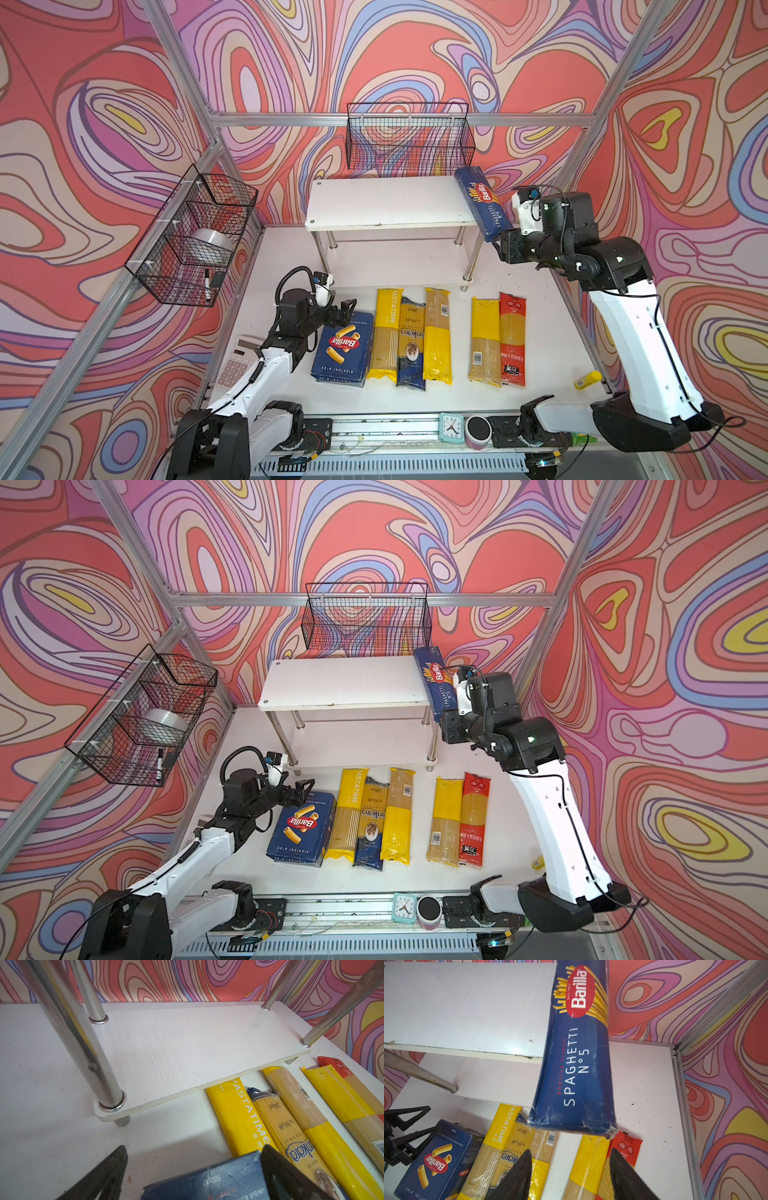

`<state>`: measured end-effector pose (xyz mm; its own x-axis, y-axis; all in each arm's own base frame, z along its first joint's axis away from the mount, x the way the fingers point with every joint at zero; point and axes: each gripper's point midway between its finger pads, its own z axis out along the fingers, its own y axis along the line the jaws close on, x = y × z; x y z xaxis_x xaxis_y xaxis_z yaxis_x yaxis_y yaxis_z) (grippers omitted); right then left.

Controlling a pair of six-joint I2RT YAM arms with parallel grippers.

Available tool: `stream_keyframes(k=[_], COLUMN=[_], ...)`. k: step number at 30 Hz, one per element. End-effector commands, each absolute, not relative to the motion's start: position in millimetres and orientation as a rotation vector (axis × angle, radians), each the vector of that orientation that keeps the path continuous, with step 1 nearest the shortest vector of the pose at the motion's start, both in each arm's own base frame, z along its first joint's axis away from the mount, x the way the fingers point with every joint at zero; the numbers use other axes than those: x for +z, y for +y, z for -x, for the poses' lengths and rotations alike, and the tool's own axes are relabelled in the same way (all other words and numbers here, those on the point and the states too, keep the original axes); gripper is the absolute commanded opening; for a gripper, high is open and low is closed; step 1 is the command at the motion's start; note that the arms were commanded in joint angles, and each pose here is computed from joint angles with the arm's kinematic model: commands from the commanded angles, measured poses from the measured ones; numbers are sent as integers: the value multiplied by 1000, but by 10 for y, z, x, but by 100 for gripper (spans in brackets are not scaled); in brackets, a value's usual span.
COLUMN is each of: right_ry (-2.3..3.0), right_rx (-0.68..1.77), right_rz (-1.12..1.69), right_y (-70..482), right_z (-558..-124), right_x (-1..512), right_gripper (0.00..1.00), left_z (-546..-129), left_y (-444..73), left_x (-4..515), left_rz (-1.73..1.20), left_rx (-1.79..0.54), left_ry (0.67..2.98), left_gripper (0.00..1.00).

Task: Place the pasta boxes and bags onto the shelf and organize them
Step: 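Hold the box upright on the shelf and draw the right arm back slightly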

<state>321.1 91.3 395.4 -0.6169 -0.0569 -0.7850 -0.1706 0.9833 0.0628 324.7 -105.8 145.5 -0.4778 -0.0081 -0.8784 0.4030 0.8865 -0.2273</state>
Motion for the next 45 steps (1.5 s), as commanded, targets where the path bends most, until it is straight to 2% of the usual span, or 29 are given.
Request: stream_keyframes(k=[1,23,45], right_ry=[2225,2190,2149], right_rx=[215,381,326], right_rz=[173,238,298], right_y=[1003,1342,1208], right_z=[-3265,-3529,-3232], right_x=[3925,3910,4255], right_gripper=[62,61,64], left_z=[-3260,-3260,-3254], left_y=[-1066,-1058,-1054], left_x=[1498,1506,1511], left_rz=[-300,-299,-295], left_rx=[-491,-486,-485], left_ry=[2007,2004,2000], left_gripper=[100,100,100])
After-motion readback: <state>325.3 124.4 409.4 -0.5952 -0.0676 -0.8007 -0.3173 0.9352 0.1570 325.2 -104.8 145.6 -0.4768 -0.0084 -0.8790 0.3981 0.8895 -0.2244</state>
